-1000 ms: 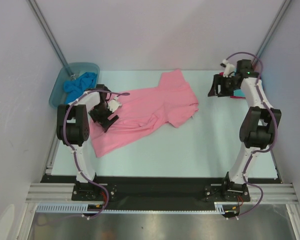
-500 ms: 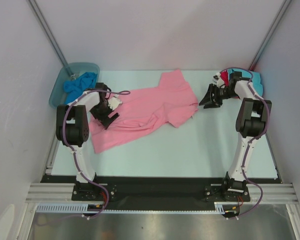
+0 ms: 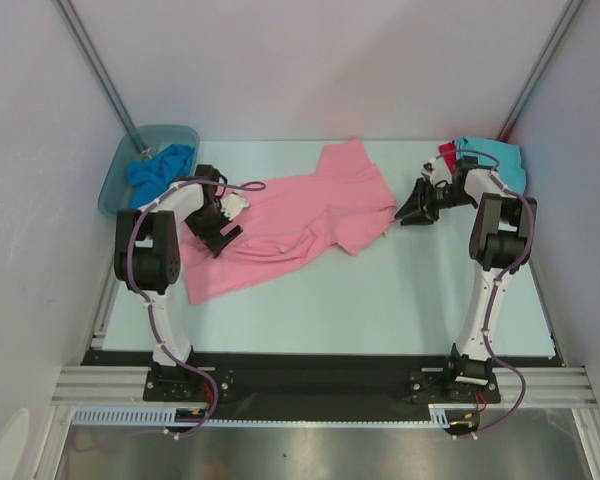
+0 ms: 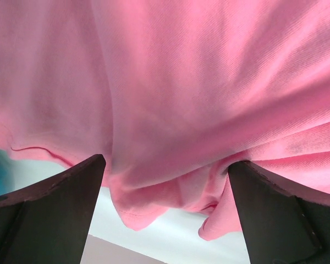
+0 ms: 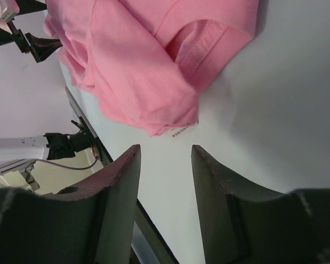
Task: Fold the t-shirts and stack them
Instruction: Flatten the tshirt out
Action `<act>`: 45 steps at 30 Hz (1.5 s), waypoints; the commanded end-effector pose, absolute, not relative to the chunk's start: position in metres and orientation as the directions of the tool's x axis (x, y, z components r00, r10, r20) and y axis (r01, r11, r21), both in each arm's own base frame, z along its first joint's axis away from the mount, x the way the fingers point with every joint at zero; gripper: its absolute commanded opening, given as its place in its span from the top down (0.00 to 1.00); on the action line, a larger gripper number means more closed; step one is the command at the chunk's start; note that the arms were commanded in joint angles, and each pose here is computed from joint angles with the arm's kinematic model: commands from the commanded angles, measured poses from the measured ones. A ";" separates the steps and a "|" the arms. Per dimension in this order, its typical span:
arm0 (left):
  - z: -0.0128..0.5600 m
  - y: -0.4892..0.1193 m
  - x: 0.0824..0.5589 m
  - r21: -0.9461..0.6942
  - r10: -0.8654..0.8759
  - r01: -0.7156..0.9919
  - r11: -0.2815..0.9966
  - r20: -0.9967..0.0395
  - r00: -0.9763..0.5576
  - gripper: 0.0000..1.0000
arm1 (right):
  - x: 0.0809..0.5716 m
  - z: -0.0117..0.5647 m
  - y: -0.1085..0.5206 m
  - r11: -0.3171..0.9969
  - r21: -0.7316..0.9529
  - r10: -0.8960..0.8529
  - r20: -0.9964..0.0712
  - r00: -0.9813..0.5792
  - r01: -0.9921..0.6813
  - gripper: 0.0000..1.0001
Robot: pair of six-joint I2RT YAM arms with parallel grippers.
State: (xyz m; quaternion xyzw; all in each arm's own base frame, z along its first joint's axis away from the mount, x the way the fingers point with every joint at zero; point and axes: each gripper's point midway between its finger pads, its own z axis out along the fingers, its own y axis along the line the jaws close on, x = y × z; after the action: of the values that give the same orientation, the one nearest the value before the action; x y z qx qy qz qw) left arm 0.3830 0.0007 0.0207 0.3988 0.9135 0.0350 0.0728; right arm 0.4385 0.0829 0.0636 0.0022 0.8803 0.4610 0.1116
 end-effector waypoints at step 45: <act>0.047 -0.030 0.407 0.171 0.775 0.759 0.628 -0.226 -0.591 0.00 | 0.467 0.132 0.082 0.774 0.547 0.004 -0.506 -0.862 -0.318 1.00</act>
State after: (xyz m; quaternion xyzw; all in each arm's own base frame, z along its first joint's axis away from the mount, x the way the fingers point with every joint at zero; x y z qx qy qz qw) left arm 0.3864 -0.0136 0.0210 0.4146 0.9058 0.0340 0.0809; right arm 0.4556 0.0932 0.0513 -0.0413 0.9187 0.3650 0.1451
